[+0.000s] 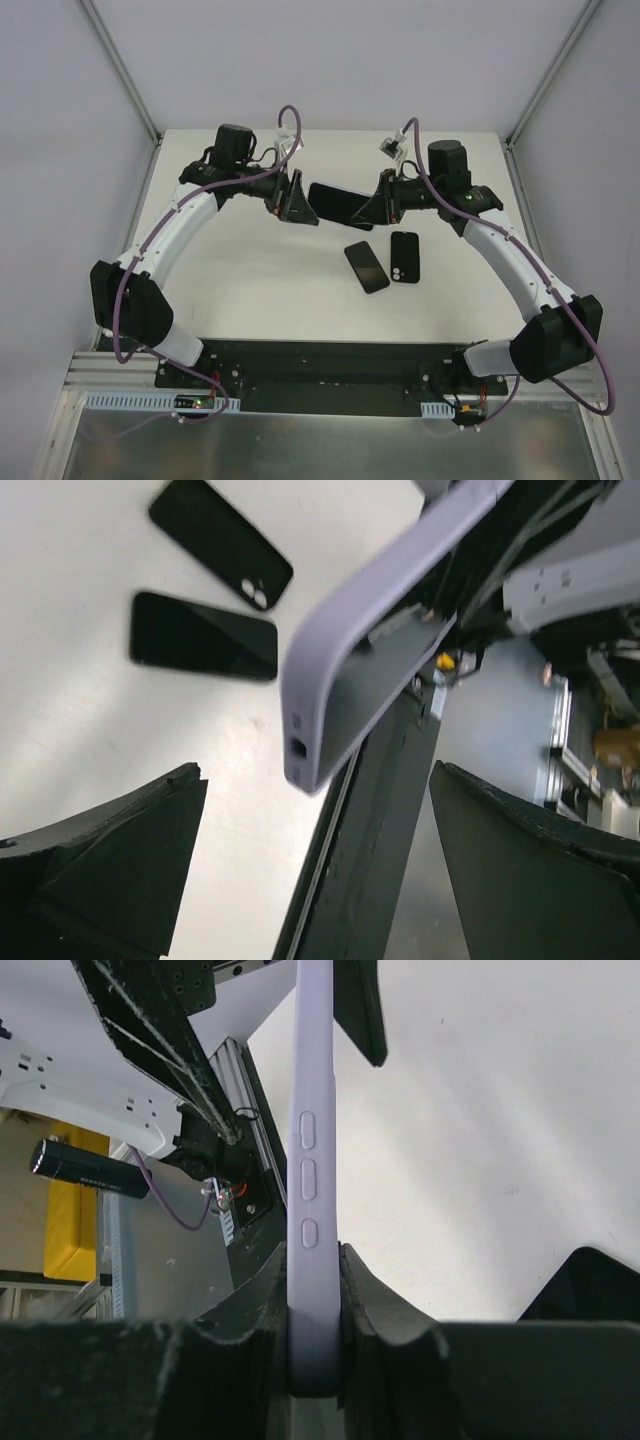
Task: Take the phone out of the phone case
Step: Pick up the phone at the center of the board, then remove the phone case from the phone.
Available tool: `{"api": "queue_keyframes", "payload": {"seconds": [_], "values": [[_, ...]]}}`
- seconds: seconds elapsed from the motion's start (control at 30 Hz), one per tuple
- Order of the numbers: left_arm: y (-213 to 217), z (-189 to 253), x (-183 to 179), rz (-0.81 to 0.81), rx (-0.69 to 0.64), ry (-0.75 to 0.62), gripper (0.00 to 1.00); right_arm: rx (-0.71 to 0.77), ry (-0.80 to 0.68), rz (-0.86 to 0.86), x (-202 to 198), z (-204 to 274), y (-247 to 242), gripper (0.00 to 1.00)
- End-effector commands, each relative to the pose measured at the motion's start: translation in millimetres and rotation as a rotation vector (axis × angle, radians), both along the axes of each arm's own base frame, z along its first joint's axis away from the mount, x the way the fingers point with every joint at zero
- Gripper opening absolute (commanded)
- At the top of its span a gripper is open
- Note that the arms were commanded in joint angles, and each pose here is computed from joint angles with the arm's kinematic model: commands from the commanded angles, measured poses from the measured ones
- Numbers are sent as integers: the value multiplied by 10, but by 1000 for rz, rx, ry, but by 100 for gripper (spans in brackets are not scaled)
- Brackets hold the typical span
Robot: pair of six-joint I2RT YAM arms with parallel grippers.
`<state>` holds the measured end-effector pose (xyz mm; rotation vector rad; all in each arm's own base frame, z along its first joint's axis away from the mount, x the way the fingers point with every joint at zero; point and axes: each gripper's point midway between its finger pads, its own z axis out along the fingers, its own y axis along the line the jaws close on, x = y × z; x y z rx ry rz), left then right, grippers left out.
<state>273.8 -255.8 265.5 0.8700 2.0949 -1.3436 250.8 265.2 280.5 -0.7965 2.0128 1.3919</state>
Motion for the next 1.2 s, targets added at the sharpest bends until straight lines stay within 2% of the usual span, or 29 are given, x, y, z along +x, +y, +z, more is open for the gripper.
{"api": "queue_keyframes", "payload": {"seconds": [0.0, 0.13, 0.23, 0.4, 0.47, 0.5, 0.6, 0.7, 0.73, 0.8, 0.93, 1.17], "values": [[-200, 502, 266, 87, -187, -37, 97, 119, -98, -4, 73, 559, 74, 0], [-312, 592, 373, 92, -283, 8, 87, 134, -92, -13, 100, 581, 72, 0], [-365, 648, 367, 69, -334, 38, 64, 146, -83, -18, 108, 589, 74, 0], [-496, 659, 177, -15, -345, 45, 31, 155, -68, -26, 142, 543, 77, 0], [-571, 693, 35, -85, -351, 48, 7, 159, -59, -29, 154, 516, 85, 0], [-578, 718, -15, -115, -355, 44, 0, 156, -56, -31, 156, 494, 84, 1], [-546, 713, -174, -203, -311, 61, 0, 134, -69, -17, 118, 432, 65, 28], [-450, 604, -290, -248, -224, 48, 0, 66, -113, 6, 48, 330, -14, 65], [-426, 573, -311, -261, -208, 25, 0, 45, -131, 17, 22, 308, -35, 69], [-372, 498, -348, -282, -156, -29, 0, -6, -167, 47, -44, 248, -99, 75], [-271, 461, -484, -319, -90, -76, 0, -43, -196, 124, -149, 195, -142, 75], [-195, 549, -605, -337, -83, -119, 0, -9, -107, 264, -397, 88, -56, 74]]}}
